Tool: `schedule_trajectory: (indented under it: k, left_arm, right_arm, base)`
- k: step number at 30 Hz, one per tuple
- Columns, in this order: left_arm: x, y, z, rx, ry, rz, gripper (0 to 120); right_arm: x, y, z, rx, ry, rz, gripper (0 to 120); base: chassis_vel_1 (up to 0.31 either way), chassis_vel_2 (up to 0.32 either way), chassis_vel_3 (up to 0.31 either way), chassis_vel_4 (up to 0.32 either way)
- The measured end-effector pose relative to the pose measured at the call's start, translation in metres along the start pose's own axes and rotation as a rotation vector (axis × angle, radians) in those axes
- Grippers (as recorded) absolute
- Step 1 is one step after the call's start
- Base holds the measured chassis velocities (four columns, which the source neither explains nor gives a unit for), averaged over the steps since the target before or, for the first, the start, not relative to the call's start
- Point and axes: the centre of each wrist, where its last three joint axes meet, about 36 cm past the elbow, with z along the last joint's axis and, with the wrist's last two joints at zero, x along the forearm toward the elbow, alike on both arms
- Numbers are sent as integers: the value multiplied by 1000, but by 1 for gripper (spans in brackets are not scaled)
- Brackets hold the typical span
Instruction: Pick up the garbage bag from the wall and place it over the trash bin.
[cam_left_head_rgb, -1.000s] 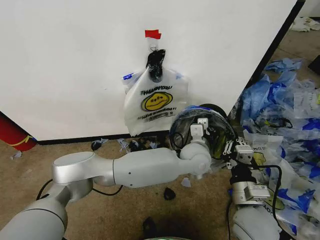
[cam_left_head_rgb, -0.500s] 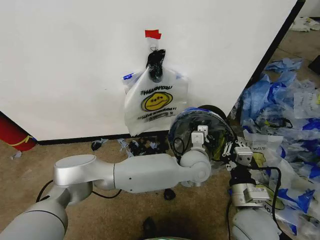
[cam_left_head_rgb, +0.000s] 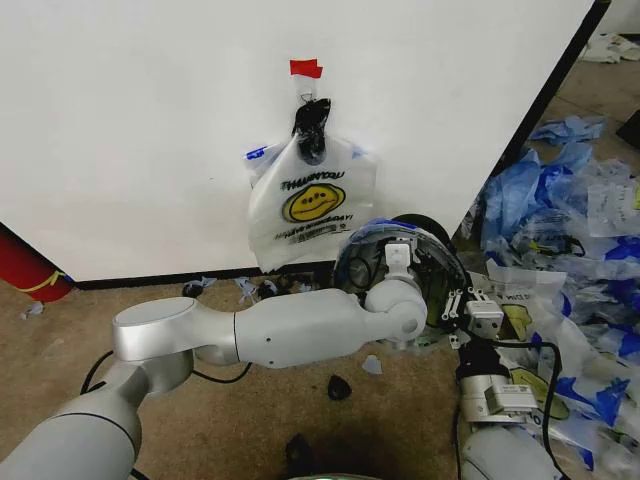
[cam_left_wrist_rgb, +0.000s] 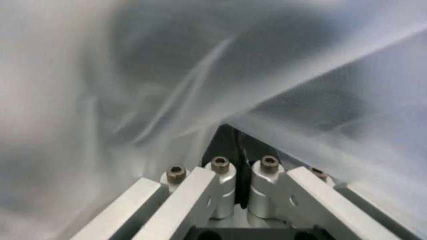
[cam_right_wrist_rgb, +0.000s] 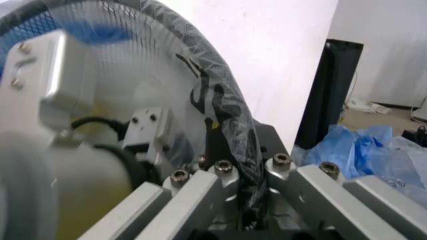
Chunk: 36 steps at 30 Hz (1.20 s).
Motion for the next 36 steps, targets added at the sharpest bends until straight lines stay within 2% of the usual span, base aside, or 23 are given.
schedule_trajectory:
  k: [7,16,24,36]
  left_arm:
    - [13,-3,10,0,22,13,0]
    - [24,-12,0,2,27,37,0]
    - [39,-6,-1,1,46,34,0]
    - [60,-4,-16,18,63,49,0]
  right_arm:
    - [-2,-2,0,0,-1,3,0]
    - [-6,-3,-5,-87,79,61,0]
    - [-21,-7,-4,-125,100,108,0]
    - [-39,-8,8,-184,166,171,0]
  base:
    - [0,0,0,0]
    - [0,0,0,0]
    - [0,0,0,0]
    - [0,0,0,0]
